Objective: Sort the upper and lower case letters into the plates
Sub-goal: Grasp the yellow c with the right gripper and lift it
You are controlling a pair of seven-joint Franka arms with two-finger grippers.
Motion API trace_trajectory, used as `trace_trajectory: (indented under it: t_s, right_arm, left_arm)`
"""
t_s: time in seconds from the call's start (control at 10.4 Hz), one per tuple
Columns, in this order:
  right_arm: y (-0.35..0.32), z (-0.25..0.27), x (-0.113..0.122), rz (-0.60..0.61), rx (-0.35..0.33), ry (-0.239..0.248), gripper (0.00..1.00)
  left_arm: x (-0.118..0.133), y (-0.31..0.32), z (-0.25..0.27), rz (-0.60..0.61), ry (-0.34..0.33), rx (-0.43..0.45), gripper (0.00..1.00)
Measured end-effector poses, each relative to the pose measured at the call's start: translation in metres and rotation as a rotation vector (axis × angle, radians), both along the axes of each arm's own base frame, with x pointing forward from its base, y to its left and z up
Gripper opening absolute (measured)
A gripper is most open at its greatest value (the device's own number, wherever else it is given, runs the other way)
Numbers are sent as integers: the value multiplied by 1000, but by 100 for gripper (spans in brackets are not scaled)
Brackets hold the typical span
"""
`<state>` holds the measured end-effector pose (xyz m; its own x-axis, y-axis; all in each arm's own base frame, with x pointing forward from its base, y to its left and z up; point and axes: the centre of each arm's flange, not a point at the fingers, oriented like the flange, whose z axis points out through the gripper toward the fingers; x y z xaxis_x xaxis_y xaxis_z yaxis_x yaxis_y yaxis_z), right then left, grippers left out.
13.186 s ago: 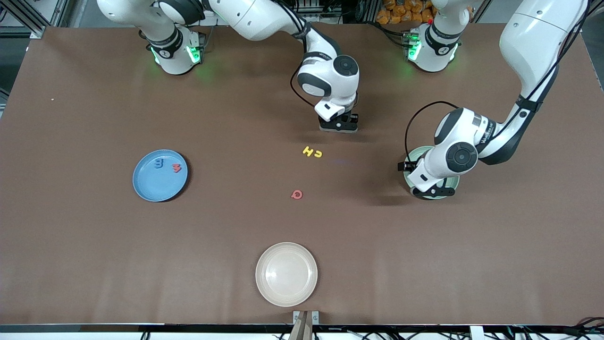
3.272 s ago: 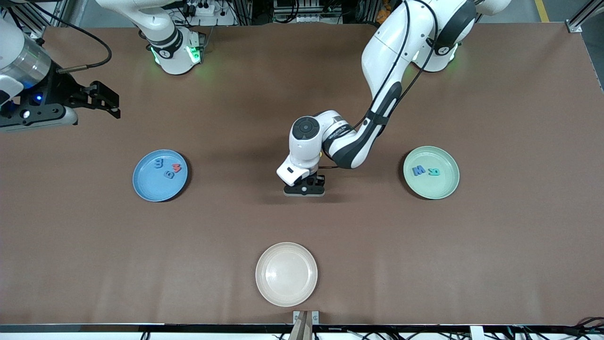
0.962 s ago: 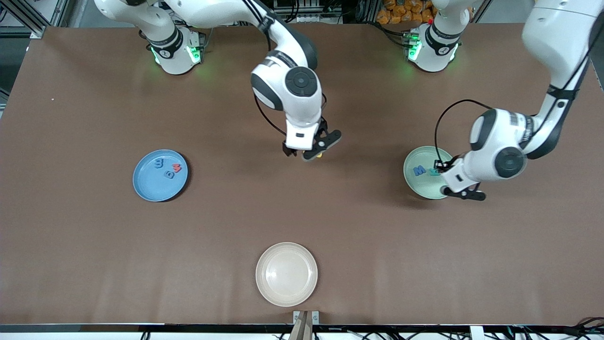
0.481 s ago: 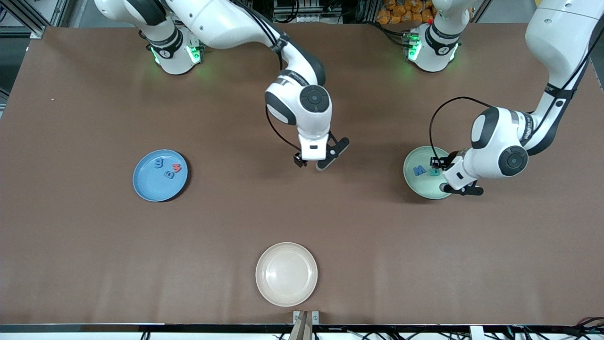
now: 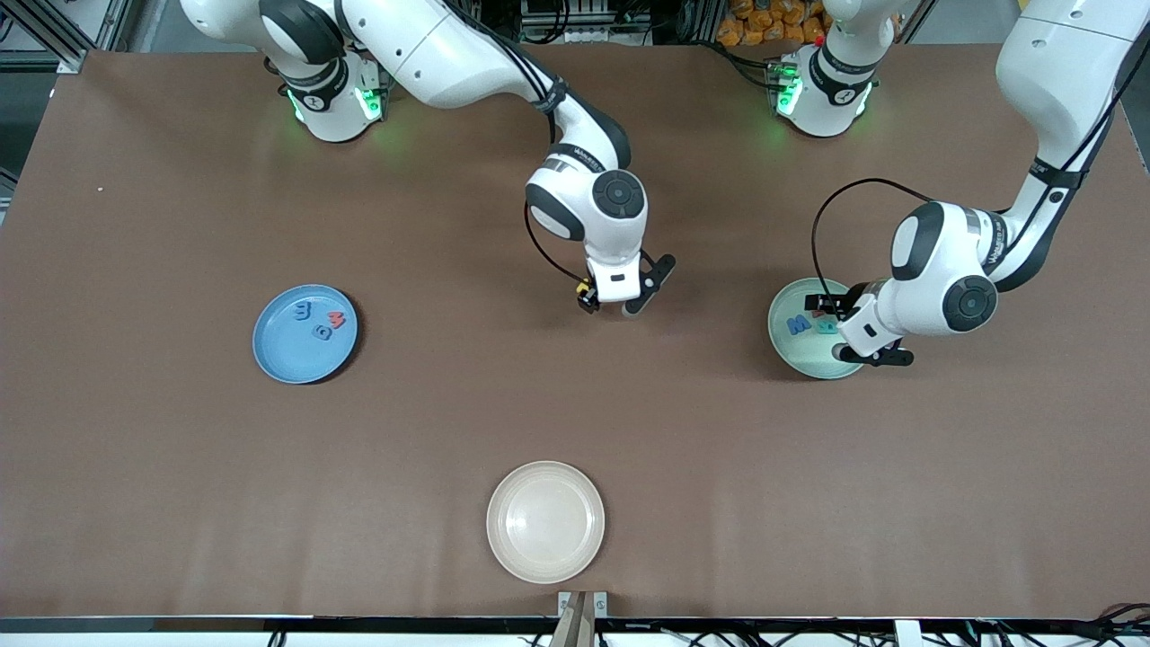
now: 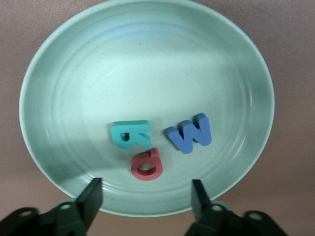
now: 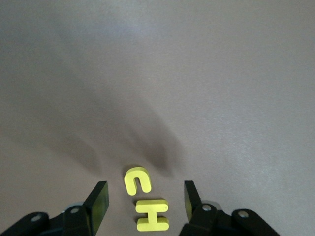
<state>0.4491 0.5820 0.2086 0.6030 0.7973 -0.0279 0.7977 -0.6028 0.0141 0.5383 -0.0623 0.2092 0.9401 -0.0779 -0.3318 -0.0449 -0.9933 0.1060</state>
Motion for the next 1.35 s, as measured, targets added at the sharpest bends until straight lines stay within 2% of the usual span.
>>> trace_trajectory:
  t_s: [0.1, 0.29, 0.48, 0.67, 0.77, 0.87, 0.96, 1.06, 1.35]
  right_arm:
    - [2, -5, -4, 12, -9, -1, 69]
    - [5, -19, -12, 35, -34, -3, 68]
    - [8, -29, -13, 38, -18, -21, 67]
    - [9, -30, -13, 42, -13, -30, 59]
    - [10, -29, -13, 45, -12, -34, 50]
    - [10, -29, -13, 47, -12, -36, 46]
    - [11, -27, -12, 51, -12, -42, 31]
    - [11, -23, -10, 54, -14, -52, 26]
    - [0, -21, -2, 36, -69, -31, 26]
  left_arm:
    - [0, 0, 0, 0, -2, -1, 99]
    - [0, -10, 3, -16, -9, -8, 100]
    - [0, -30, 12, -48, -24, -20, 100]
    - [-1, -41, 17, -61, -31, -25, 100]
    - [0, -42, 18, -62, -35, -25, 100]
    - [2, -43, 21, -60, -41, -27, 100]
    - [3, -47, 26, -60, -48, -32, 100]
    - [4, -55, 30, -60, -55, -38, 100]
    - [-2, -95, 44, 47, -44, -40, 100]
